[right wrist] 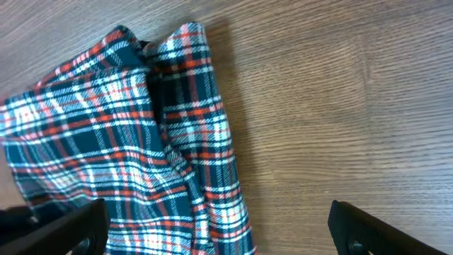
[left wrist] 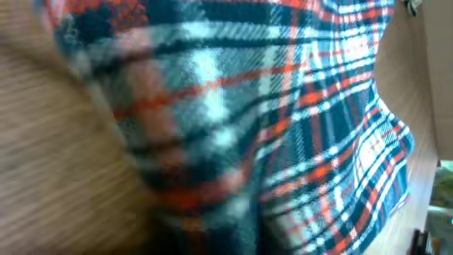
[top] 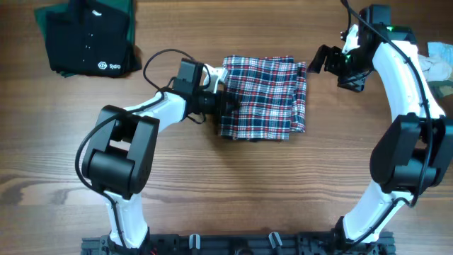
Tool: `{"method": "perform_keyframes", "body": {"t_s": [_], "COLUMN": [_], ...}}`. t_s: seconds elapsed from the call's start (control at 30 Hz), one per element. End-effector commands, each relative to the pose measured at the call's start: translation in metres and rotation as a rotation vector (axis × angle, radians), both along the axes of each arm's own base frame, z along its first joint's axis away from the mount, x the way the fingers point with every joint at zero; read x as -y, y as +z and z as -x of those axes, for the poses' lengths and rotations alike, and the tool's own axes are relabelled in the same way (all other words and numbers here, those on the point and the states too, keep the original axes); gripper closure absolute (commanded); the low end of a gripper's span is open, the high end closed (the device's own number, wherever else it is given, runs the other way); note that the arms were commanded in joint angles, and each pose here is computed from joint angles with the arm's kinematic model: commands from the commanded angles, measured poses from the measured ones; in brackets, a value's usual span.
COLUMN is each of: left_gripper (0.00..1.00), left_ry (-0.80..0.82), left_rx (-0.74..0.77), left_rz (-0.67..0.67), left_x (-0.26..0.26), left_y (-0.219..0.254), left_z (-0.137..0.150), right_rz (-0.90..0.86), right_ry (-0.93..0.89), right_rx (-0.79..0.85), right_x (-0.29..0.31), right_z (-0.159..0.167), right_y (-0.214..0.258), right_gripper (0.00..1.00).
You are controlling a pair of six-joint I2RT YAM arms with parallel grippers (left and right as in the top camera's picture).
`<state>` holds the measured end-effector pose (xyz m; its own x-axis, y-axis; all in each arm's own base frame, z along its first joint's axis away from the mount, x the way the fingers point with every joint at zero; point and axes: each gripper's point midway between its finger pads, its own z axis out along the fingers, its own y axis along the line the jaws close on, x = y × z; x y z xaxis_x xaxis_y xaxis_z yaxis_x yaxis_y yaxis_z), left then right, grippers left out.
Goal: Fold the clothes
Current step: 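Carry the folded plaid shirt with the left gripper onto the black polo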
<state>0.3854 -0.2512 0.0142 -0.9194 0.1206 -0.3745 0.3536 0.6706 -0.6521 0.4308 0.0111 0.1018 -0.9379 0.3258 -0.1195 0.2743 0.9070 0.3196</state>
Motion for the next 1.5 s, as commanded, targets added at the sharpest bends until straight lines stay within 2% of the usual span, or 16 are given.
{"method": "perform_keyframes", "body": {"t_s": [0.0, 0.17, 0.3, 0.43, 0.7, 1.07, 1.23, 1.37, 1.47], "left_gripper": [0.96, 0.96, 0.96, 0.96, 0.96, 0.96, 0.96, 0.96, 0.96], "left_ry": [-0.028, 0.021, 0.114, 0.210, 0.372, 0.513, 0.547, 0.562, 0.559], "left_rx": [-0.024, -0.010, 0.105, 0.273, 0.462, 0.549, 0.624, 0.700, 0.719], "left_rz": [0.009, 0.015, 0.027, -0.066, -0.344, -0.496, -0.550, -0.651, -0.728], "left_x": [0.003, -0.015, -0.047, -0.085, -0.164, -0.290, -0.318, -0.336, -0.351], "left_y": [-0.005, 0.002, 0.045, 0.085, 0.116, 0.125, 0.152, 0.184, 0.191], "left_z": [0.005, -0.009, -0.048, -0.089, -0.142, -0.157, -0.168, -0.179, -0.179], "right_rz": [-0.022, -0.022, -0.020, -0.017, -0.017, -0.019, -0.019, -0.020, -0.020], "right_ry": [0.024, 0.026, 0.033, 0.050, 0.050, 0.049, 0.049, 0.049, 0.046], "right_rx": [0.016, 0.003, 0.006, 0.009, 0.005, -0.014, -0.016, -0.018, -0.020], "right_x": [-0.005, -0.005, -0.005, -0.005, -0.005, -0.006, -0.006, -0.006, -0.006], "right_z": [-0.002, 0.001, 0.001, 0.001, 0.002, 0.007, 0.007, 0.008, 0.008], "right_y": [0.006, 0.005, 0.005, 0.005, 0.005, 0.004, 0.004, 0.004, 0.004], "right_gripper": [0.00, 0.00, 0.00, 0.00, 0.00, 0.00, 0.00, 0.00, 0.00]}}
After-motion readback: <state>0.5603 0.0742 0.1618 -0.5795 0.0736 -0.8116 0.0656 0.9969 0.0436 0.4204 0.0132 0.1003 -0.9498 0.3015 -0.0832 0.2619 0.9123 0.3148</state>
